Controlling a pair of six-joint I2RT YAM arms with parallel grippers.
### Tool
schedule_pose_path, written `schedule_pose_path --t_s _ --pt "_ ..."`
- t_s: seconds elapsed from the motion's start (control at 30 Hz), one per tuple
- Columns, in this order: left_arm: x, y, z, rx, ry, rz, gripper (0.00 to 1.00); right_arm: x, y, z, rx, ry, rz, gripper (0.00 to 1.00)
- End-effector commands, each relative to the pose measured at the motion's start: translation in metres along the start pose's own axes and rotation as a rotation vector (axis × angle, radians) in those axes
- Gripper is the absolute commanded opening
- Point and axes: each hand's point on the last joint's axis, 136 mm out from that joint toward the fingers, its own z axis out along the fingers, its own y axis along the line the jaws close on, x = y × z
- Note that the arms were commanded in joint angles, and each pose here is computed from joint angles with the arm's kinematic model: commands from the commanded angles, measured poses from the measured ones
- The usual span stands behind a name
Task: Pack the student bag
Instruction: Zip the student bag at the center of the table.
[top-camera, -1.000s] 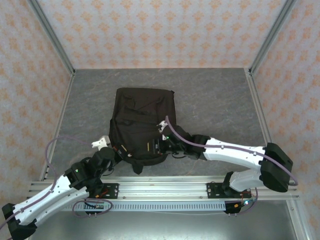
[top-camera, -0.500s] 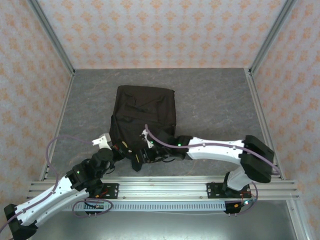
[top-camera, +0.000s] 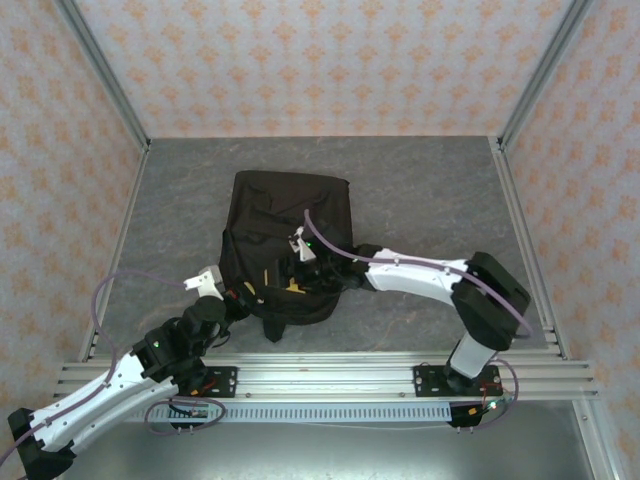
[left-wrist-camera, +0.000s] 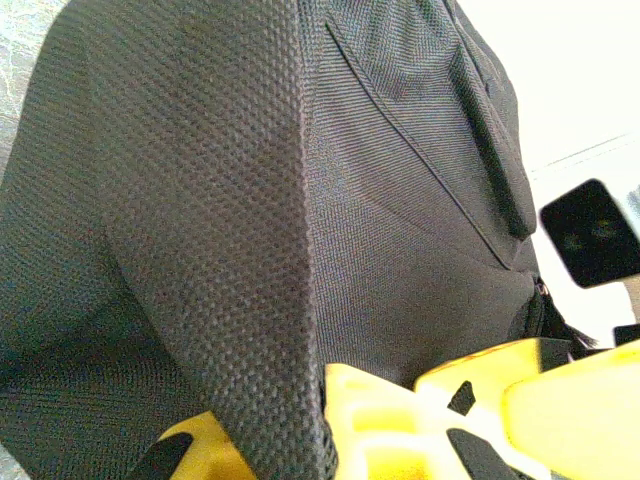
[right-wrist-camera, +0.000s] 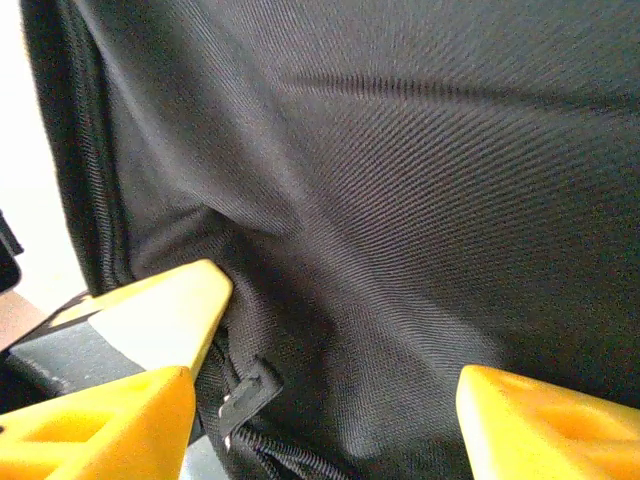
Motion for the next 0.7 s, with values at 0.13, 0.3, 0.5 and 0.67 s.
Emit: schedule_pose_path --t_s 0.13,0.3,0.5,0.67 --pt "-0.035 -0.032 -0.011 0.111 -0.143 -0.057 0.0 -0.002 0.046 0.012 -0.188 0.083 0.007 0.55" --pt "-0.038 -0.029 -0.011 0.091 -0.154 -0.059 0.0 0.003 0.05 0.012 -0.206 0.088 0.008 0.33" --pt "-0.045 -0.025 -0.013 0.04 -0.178 -0.064 0.0 0.008 0.043 0.003 -0.178 0.043 0.006 0.05" --pt "-0.053 -0.023 -0.018 -0.069 -0.166 -0.061 0.0 0.009 0.03 -0.018 -0.087 -0.053 -0.031 0.0"
